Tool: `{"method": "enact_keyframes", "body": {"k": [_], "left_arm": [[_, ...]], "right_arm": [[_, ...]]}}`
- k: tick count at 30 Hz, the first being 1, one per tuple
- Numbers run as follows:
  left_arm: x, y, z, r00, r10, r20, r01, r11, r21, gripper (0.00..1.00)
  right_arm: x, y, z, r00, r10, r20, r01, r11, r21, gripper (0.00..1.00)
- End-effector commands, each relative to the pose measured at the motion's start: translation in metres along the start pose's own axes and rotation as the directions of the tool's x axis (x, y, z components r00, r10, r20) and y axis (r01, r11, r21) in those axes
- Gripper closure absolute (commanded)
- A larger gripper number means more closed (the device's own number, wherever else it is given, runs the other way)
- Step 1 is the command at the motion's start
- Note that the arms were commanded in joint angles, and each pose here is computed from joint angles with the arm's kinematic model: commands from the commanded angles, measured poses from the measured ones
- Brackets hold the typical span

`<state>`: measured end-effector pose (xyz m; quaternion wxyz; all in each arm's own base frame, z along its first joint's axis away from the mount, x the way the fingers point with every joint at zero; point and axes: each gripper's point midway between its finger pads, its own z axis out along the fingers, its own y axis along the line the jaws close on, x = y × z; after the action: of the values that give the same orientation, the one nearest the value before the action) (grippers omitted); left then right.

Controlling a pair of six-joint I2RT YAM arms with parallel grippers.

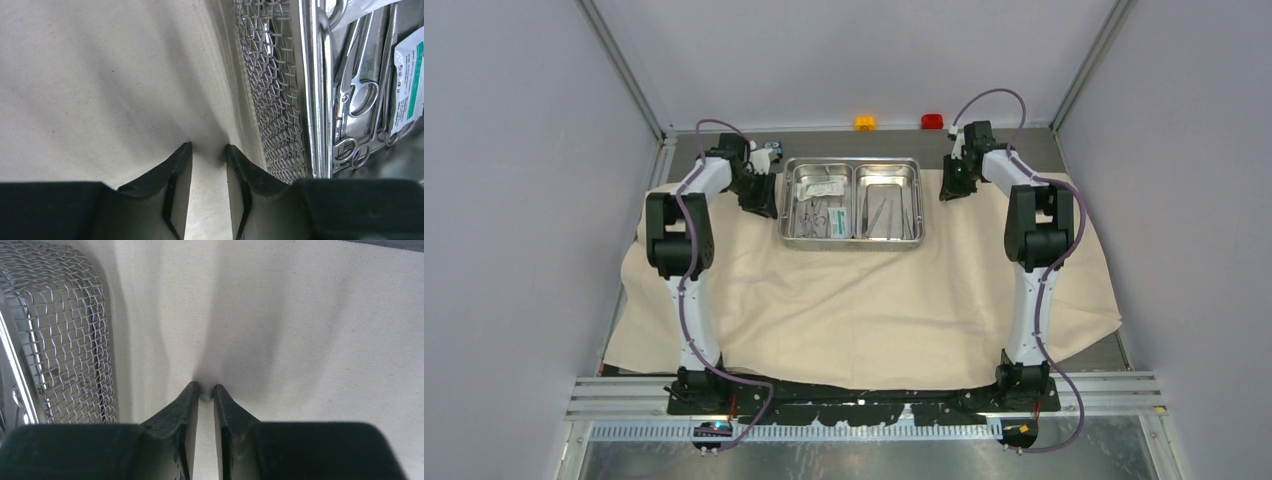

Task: Open and lay out the surgical kit
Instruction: Smooth out the surgical kit at the center of the board.

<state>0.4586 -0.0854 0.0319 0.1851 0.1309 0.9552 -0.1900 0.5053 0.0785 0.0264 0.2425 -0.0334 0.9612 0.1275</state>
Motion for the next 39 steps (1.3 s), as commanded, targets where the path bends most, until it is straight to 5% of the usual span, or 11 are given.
{"method": "enact_keyframes", "body": {"k": [1,8,24,39], "left_arm": [[0.008,-0.014,0.012,0.999,-0.036,-0.034,0.039,0.996,0.075,0.72],[0.004,-0.016,0.015,0.997,-0.066,-0.031,0.068,0.994,0.087,1.0],[-0.026,0.012,0.01,0.97,-0.237,0.056,0.235,0.971,0.034,1.0],[-0.042,0.022,0.023,0.959,-0.274,0.07,0.273,0.962,0.027,1.0]], "right_arm": [[-0.002,0.012,0.003,1.0,0.02,-0.012,-0.02,0.999,-0.039,0.8],[-0.009,0.011,-0.001,1.0,0.019,0.002,-0.019,0.999,-0.026,0.95],[-0.036,-0.008,-0.003,0.998,-0.018,0.052,0.013,0.997,0.077,1.0],[-0.048,-0.022,0.014,0.999,-0.027,0.044,0.021,0.991,0.136,0.99]]}}
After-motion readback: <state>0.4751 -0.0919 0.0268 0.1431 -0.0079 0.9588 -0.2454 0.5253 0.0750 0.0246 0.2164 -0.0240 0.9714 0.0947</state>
